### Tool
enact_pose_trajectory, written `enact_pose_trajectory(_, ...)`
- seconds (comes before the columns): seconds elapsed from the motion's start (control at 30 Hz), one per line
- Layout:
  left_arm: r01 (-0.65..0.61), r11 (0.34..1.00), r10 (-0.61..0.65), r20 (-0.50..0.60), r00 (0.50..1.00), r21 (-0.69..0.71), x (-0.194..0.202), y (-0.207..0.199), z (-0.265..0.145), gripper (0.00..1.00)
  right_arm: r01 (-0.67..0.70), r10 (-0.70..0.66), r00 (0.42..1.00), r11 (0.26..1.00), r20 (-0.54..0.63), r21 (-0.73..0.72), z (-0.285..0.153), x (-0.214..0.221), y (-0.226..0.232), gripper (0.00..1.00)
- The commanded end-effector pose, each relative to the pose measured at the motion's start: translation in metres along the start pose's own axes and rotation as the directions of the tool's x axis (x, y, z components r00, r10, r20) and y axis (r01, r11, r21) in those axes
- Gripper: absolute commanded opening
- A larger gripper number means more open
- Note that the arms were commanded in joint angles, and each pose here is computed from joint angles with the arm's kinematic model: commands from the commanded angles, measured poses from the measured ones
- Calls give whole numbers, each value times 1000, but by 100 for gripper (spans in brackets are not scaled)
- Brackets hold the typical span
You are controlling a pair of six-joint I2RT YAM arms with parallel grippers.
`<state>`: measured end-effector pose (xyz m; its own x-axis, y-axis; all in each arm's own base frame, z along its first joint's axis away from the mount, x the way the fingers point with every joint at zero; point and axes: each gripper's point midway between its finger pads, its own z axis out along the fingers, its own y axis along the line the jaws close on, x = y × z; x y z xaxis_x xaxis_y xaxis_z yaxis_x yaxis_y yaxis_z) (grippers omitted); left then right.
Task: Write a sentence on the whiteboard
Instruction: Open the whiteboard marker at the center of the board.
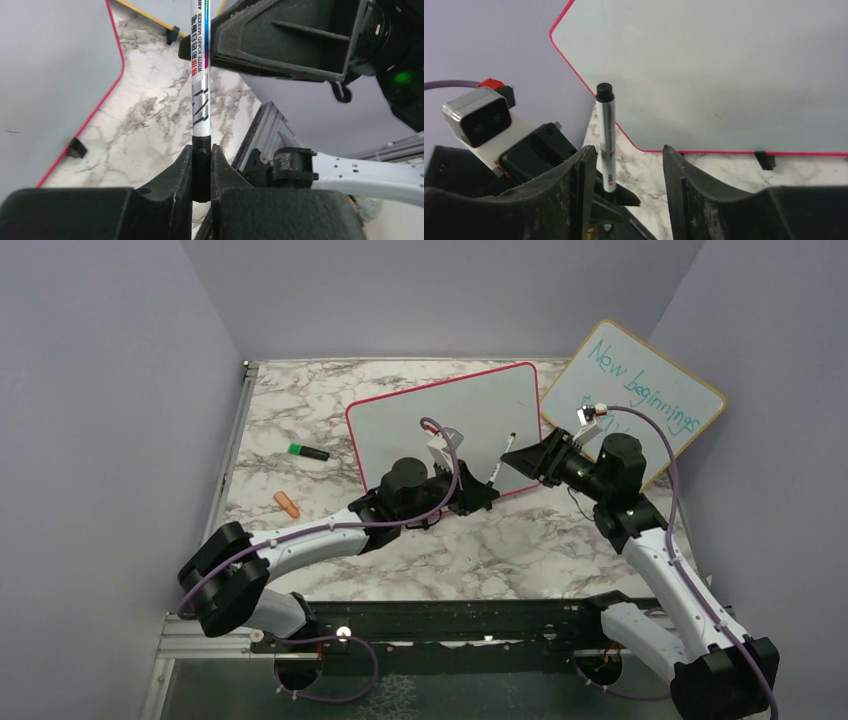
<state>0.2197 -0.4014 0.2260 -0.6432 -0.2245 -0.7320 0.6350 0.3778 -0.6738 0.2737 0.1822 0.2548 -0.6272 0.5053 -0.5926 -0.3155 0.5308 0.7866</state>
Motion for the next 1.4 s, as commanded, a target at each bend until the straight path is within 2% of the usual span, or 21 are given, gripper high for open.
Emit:
enact_pose_trajectory(0.0, -204, 979, 204, 17, 979, -10, -21, 3, -24, 0, 123, -124, 992, 992, -38, -24, -7, -7, 18, 63)
enact_pose_trajectory(0.07, -274, 958, 269, -57, 961, -84, -18, 21, -32, 0, 151, -151, 988, 988, -38, -14, -9, -10, 20, 75)
enact_pose_trajectory(0.1, -318, 942, 312, -72, 947, -103, -23, 24, -34, 0, 159, -159, 986, 987, -44, -20, -10, -11, 23, 79)
enact_pose_trajectory(0.13, -355, 925, 338, -134, 931, -136, -19, 33, -40, 0, 172, -173, 983, 985, -52, -21, -12, -12, 26, 81)
enact_pose_trajectory(0.33, -535, 824, 473, -293, 831, -186, -28, 53, -66, 0, 238, -249, 956, 968, -155, -83, -18, -13, 49, 83)
enact_pose_trajectory(0.47, -665, 726, 578, -366, 729, -175, -34, 63, -82, 0, 251, -266, 930, 964, -252, -91, -20, -8, 53, 86)
enact_pose_trajectory(0.57, -737, 661, 653, -376, 658, -142, -39, 64, -88, 0, 218, -253, 928, 964, -273, -152, -15, -4, 61, 88)
enact_pose_trajectory(0.63, -777, 619, 698, -375, 610, -113, -41, 63, -92, 0, 268, -289, 914, 957, -285, -109, -13, -8, 52, 89)
enact_pose_trajectory(0.7, -802, 592, 730, -368, 576, -80, -40, 60, -96, 0, 303, -318, 891, 948, -323, -98, -14, -6, 46, 89)
enact_pose_trajectory(0.87, -853, 521, 812, -317, 490, 17, -33, 51, -103, 0, 267, -311, 866, 950, -391, -164, -13, 11, 43, 89)
enact_pose_trajectory(0.97, -876, 480, 849, -280, 447, 57, -31, 45, -104, 0, 285, -334, 859, 942, -387, -178, -14, 10, 44, 89)
enact_pose_trajectory(1.13, -882, 460, 872, -244, 425, 108, -32, 35, -100, 0, 253, -340, 855, 933, -392, -258, -13, 13, 57, 89)
enact_pose_trajectory(1.23, -881, 450, 883, -219, 415, 143, -32, 27, -96, 0, 214, -318, 850, 937, -421, -275, -9, 18, 54, 84)
enact_pose_trajectory(1.37, -871, 465, 879, -202, 432, 160, -35, 20, -89, 0, 174, -293, 854, 940, -430, -295, -2, 24, 55, 81)
